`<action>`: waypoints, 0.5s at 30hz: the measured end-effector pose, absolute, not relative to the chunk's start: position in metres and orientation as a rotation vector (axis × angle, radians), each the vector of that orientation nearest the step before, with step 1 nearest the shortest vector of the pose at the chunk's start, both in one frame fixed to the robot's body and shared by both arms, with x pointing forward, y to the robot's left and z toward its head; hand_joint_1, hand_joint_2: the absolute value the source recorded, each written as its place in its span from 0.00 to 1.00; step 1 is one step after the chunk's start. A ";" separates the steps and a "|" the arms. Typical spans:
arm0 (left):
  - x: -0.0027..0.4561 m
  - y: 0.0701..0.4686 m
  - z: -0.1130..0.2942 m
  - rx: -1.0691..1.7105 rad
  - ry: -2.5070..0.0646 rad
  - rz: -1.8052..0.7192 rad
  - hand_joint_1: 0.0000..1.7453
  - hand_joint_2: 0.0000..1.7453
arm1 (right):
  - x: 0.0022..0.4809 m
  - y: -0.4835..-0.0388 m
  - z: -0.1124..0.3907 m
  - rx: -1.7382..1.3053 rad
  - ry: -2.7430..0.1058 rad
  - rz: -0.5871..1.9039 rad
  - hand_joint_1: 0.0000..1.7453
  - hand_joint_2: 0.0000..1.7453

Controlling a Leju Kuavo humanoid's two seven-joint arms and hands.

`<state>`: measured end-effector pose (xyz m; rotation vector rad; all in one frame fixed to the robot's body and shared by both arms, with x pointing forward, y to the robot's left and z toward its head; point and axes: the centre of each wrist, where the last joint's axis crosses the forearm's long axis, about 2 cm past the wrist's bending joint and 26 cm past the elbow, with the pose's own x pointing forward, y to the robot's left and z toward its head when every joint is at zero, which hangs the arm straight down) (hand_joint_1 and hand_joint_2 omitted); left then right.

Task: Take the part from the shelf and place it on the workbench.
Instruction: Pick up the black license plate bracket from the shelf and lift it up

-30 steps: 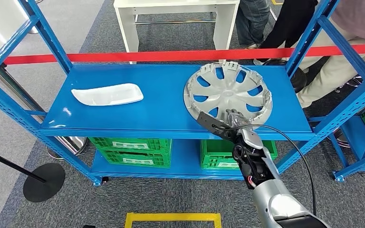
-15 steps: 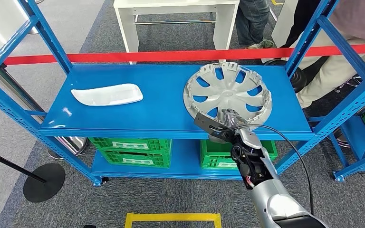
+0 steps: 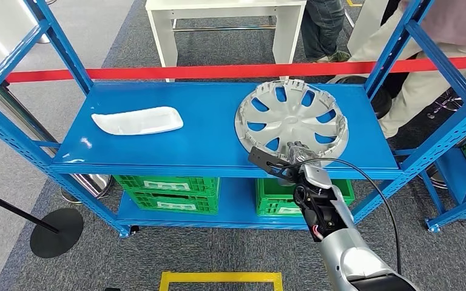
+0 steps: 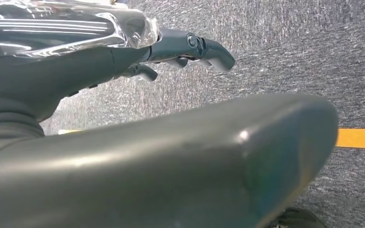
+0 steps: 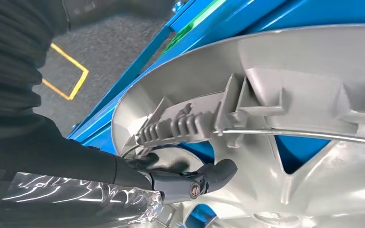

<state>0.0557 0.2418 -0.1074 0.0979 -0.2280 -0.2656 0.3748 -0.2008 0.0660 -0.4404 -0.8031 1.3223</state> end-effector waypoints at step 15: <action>0.054 0.242 -0.108 0.093 -0.236 -0.191 0.00 0.00 | 0.371 -0.201 0.061 -0.571 -0.735 1.454 0.68 1.00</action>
